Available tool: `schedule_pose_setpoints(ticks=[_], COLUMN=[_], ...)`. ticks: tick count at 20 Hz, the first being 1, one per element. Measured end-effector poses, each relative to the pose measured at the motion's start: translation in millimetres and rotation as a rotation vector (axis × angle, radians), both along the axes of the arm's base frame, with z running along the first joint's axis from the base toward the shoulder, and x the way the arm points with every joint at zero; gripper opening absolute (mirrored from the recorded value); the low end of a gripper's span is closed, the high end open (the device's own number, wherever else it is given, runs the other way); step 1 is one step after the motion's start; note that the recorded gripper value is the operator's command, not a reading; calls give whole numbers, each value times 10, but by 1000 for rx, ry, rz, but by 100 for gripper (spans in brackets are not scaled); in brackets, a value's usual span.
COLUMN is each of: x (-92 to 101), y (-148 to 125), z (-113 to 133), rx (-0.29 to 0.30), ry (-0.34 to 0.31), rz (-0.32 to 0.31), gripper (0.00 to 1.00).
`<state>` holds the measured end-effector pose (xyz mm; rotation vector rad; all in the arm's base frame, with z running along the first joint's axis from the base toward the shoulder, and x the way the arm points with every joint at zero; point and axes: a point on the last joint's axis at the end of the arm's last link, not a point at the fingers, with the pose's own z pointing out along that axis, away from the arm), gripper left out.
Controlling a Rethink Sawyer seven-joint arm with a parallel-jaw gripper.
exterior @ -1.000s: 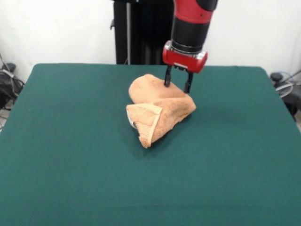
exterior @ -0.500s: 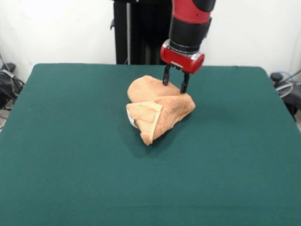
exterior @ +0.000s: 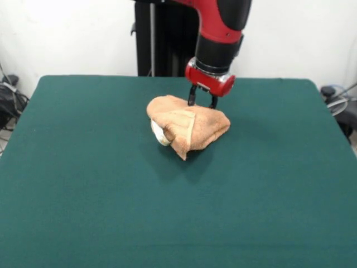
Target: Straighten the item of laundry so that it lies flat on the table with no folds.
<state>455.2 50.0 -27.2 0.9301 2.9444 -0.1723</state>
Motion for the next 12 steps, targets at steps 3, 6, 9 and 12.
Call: schedule_pose_setpoints(ticks=[3,6,9,12], x=[-20,-10,8,45], y=[31,70,108,176], z=[-29,-11,14,69], rx=[-3,-4,-5,-7], ry=[0,-5,-11,-26], rz=[8,17,26,42], gripper=[100,100,100,100])
